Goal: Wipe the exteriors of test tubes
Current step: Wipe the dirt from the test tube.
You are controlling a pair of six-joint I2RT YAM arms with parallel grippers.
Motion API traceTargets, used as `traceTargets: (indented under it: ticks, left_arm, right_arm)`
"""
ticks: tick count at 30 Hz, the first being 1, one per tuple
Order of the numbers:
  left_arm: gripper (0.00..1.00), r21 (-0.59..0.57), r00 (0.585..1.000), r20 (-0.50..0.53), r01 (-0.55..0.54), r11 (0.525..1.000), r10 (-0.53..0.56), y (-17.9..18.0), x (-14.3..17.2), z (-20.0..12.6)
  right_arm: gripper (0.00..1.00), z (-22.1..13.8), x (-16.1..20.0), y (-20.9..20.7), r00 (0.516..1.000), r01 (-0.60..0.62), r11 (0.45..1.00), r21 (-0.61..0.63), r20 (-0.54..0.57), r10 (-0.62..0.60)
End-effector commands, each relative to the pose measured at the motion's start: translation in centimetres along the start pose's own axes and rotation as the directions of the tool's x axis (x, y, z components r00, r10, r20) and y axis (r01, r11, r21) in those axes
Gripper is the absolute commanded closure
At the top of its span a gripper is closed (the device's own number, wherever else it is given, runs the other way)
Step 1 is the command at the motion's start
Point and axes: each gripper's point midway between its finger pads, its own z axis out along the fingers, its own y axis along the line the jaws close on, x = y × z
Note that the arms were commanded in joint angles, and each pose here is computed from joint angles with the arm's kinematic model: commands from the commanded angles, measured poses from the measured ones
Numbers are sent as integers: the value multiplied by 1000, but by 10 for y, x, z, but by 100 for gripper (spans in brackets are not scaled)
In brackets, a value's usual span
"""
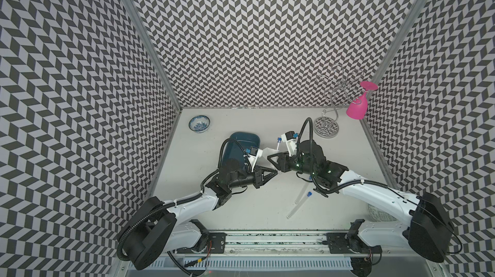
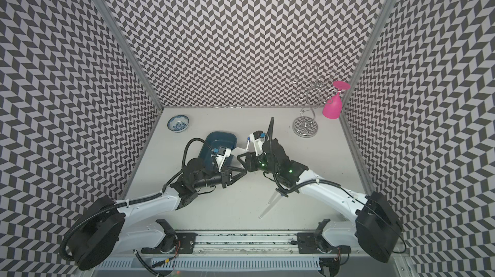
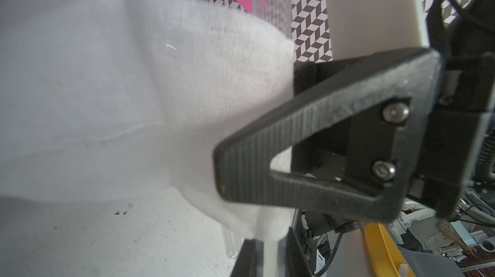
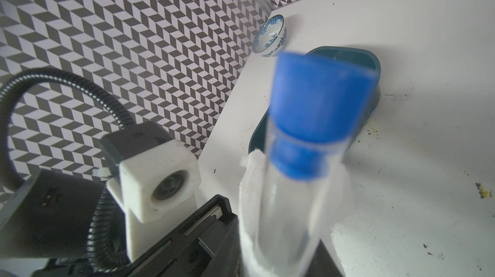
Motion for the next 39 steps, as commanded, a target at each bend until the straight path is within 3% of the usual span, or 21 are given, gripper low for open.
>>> traceTargets:
  ticks: [1,8,13,18,21,32,39]
  left_arm:
    - [88,16,999,29,-21,1000,21,-6,-6,-5]
    - [88,19,999,35,-26,999,25,-7,-9,-4]
    - [87,18,999,46,-29,999,28,-6,-16,-4]
    - [87,12,998,52,-32,999,31,-2,-20,-6]
    - [88,7,998,51,-34,999,34,1,-22,-7]
    - [87,17,997,47,-65,998,64,-4,-28,-7]
    - [87,24,995,59,-77,997,76,-8,-28,-11]
  right_arm:
    - [72,-9,-30,0,993,14,1000,21,118,-17]
    - [73,-7,-31,3,993,62,998,-3,100,-61]
    - [76,3,11,2,1000,-13,997,-72,-22,12]
    - [77,1,38,4,997,-78,990,-116,-35,74]
    - [77,3,29,3,998,-56,995,-88,-9,56]
    - [77,1,-72,-1,987,49,997,-54,154,-41]
    - [77,15,-56,6,998,44,992,-118,54,-38]
